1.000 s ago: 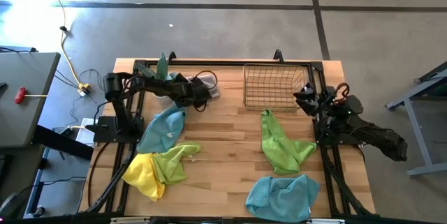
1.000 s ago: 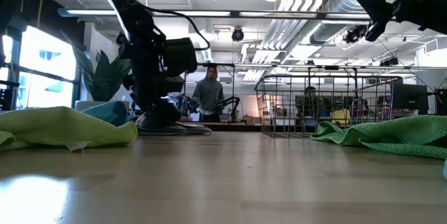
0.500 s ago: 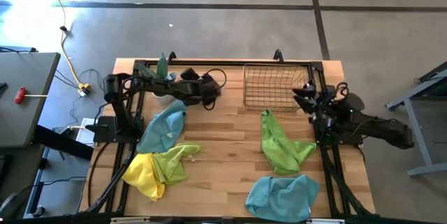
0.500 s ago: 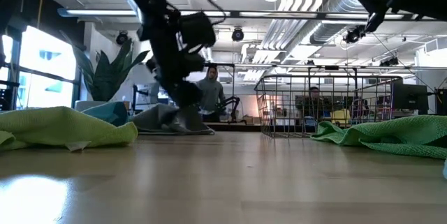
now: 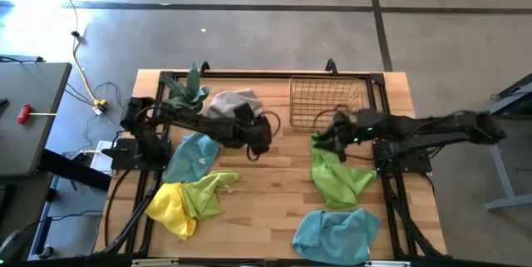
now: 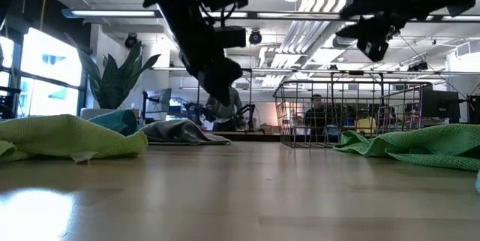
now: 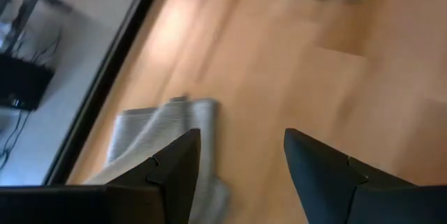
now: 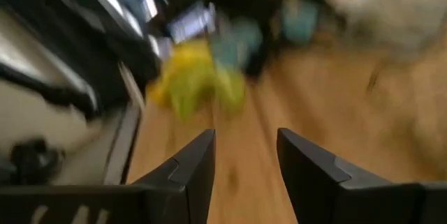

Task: Fold microfiber towels
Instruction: Fold the light green microfiber towel

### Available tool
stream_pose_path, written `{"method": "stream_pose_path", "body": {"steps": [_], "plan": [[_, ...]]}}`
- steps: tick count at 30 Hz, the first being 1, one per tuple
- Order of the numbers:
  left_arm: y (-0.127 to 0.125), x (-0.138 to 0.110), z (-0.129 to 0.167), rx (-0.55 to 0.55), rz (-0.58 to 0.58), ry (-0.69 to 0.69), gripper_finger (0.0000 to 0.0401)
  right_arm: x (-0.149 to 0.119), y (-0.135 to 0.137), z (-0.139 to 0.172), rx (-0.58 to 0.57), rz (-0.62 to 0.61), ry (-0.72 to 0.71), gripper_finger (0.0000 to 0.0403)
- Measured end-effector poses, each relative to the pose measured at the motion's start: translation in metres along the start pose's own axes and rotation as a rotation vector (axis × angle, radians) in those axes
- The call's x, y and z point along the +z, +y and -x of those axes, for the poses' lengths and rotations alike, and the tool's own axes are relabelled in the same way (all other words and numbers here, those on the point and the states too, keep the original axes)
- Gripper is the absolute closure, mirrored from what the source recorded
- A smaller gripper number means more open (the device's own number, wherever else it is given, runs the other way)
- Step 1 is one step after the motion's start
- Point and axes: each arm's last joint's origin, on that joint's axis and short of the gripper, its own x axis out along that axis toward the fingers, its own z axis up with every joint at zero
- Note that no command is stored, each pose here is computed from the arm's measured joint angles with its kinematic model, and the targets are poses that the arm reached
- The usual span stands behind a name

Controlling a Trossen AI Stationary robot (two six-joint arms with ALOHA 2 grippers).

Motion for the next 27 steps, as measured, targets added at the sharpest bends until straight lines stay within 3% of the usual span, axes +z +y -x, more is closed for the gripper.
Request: {"method": "stream_pose_path", "body": {"steps": [10, 20, 27], "plan": [[-0.042, -0.014, 0.036, -0.079, -0.087, -0.033, 0.0204, -0.026, 0.039, -0.049, -0.154, -0.102, 0.526, 0.0256], [-0.071, -0.040, 0.071, -0.117, -0.186, 0.003, 0.0204, -0.082, 0.053, -0.078, -0.309, -0.245, 0.740, 0.0256], [-0.085, -0.053, 0.090, -0.137, -0.228, -0.004, 0.0204, -0.118, 0.057, -0.076, -0.471, -0.348, 0.930, 0.0256]]}}
